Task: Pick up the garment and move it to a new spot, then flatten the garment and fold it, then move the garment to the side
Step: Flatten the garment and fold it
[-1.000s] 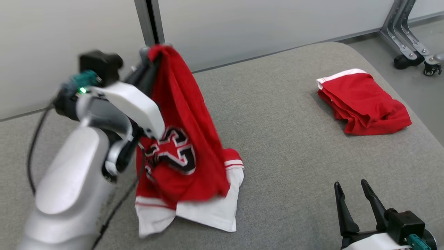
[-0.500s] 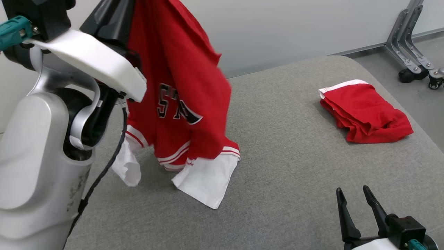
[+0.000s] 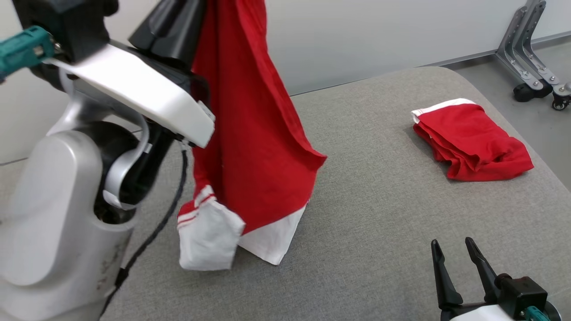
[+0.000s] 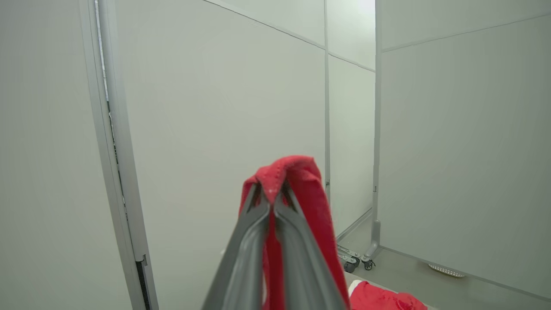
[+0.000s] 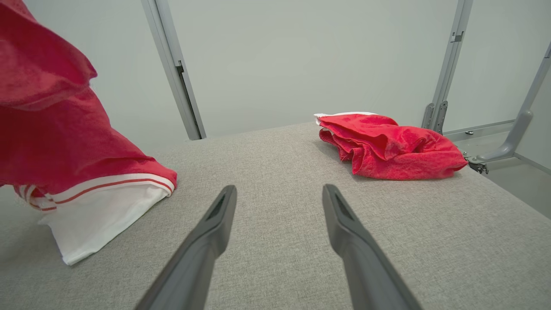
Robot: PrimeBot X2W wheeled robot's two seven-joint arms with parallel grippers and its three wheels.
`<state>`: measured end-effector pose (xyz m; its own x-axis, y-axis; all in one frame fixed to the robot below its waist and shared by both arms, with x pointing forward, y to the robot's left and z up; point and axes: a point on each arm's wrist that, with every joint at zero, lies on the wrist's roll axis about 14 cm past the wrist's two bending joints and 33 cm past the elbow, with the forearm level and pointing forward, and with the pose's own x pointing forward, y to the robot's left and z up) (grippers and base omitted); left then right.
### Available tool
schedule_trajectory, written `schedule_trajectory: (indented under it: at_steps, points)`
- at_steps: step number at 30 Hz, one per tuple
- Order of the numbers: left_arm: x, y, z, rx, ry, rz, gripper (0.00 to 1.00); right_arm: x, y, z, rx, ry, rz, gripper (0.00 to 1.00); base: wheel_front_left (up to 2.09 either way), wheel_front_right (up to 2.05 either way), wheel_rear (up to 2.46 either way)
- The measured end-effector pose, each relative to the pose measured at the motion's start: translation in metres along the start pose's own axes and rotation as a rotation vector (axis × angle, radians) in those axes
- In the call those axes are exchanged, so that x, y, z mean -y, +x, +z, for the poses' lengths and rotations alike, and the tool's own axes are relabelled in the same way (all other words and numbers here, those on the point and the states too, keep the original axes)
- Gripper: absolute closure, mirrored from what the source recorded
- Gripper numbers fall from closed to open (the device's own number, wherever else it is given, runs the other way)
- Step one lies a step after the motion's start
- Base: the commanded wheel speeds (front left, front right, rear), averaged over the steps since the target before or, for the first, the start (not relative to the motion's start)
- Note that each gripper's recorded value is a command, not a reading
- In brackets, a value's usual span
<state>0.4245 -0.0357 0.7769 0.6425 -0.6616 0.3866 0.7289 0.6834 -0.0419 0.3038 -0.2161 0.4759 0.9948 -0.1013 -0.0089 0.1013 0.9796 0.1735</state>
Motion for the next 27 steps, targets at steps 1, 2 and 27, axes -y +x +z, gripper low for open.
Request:
schedule_trajectory:
  at_steps: [1, 2, 27]
  points:
    - [0.004, 0.001, -0.004, -0.005, -0.016, -0.01, 1.0, 0.0, 0.001, 0.0, -0.001, 0.002, 0.0, 0.0, 0.0, 0.0, 0.0]
    - [0.008, 0.001, -0.007, -0.011, -0.033, -0.021, 1.0, 0.0, 0.001, -0.001, -0.003, 0.004, 0.0, 0.0, 0.0, 0.0, 0.0]
    - [0.191, -0.062, -0.275, -0.689, -0.52, -0.399, 0.0, 0.032, 0.007, -0.008, -0.046, -0.003, -0.113, 0.0, 0.0, 0.0, 0.0]
